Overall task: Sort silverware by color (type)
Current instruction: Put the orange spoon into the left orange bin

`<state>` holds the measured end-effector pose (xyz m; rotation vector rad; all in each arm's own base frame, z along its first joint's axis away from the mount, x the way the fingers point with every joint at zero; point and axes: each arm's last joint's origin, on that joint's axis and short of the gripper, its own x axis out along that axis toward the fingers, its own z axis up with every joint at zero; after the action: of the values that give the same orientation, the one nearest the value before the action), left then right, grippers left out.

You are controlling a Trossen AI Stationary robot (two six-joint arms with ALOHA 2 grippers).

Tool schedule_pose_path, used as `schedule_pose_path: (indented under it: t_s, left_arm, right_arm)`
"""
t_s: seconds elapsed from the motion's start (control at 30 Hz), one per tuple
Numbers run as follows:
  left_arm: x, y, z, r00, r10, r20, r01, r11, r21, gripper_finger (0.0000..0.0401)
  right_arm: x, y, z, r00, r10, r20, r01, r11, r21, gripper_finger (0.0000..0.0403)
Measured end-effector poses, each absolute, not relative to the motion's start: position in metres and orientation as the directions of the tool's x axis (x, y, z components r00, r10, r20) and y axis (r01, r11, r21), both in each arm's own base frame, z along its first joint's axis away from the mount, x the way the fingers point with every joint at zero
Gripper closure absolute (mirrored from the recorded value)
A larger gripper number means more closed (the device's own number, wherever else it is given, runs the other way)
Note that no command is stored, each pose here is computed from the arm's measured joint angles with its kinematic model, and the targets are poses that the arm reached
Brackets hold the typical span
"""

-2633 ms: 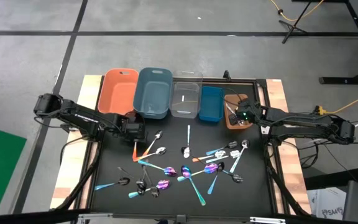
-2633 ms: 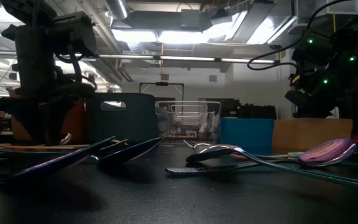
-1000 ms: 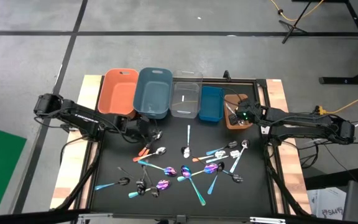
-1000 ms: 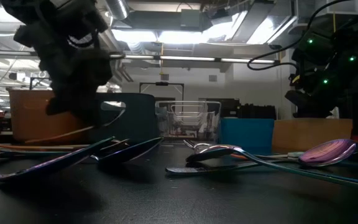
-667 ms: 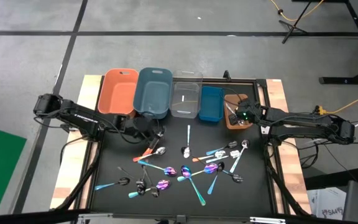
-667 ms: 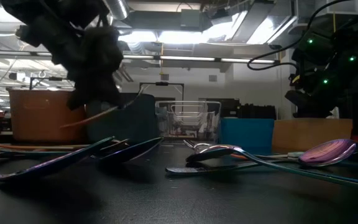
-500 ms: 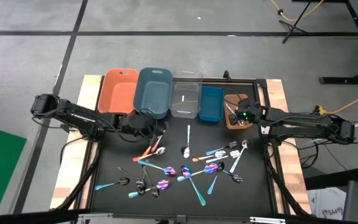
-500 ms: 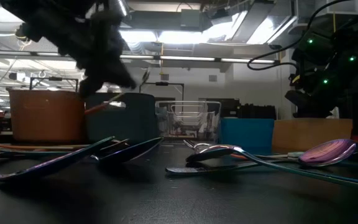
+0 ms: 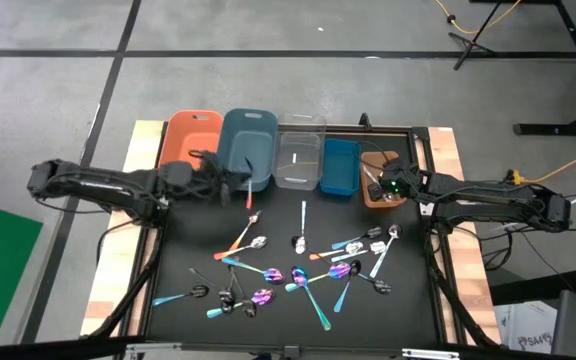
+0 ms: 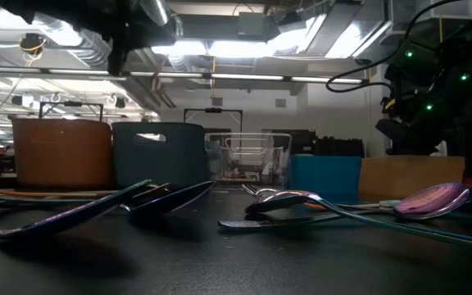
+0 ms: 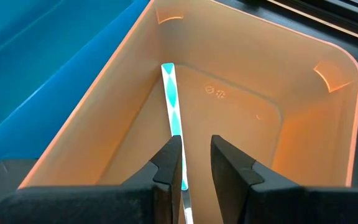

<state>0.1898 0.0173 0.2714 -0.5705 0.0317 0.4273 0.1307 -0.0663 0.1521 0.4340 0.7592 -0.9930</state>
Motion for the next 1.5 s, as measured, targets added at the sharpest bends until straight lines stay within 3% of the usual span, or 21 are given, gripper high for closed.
schedule_pose_path:
  t_s: [0.3,0.73,1.13,1.5]
  left_arm:
    - [0.151,0.044,0.294,0.789,0.613,-0.027,-0.566,0.71,-0.42,0.0401]
    - [0.118,0.072,0.273,0.468,0.853,-0.232,-0.876,0.412,-0.251,0.0401]
    - [0.097,0.083,0.244,0.223,0.848,-0.482,-0.974,0.179,-0.136,0.0401]
    - [0.102,0.096,0.222,0.137,0.741,-0.657,-0.988,0.146,-0.042,0.0401]
  right_arm:
    - [0.131,-0.066,0.152,0.326,-0.586,-0.742,0.87,0.493,-0.007,0.0329]
    - [0.131,-0.066,0.152,0.326,-0.586,-0.742,0.87,0.493,-0.007,0.0329]
    - [0.131,-0.066,0.152,0.328,-0.586,-0.741,0.87,0.493,-0.006,0.0329]
    - [0.131,-0.066,0.152,0.329,-0.587,-0.74,0.87,0.493,-0.004,0.0329]
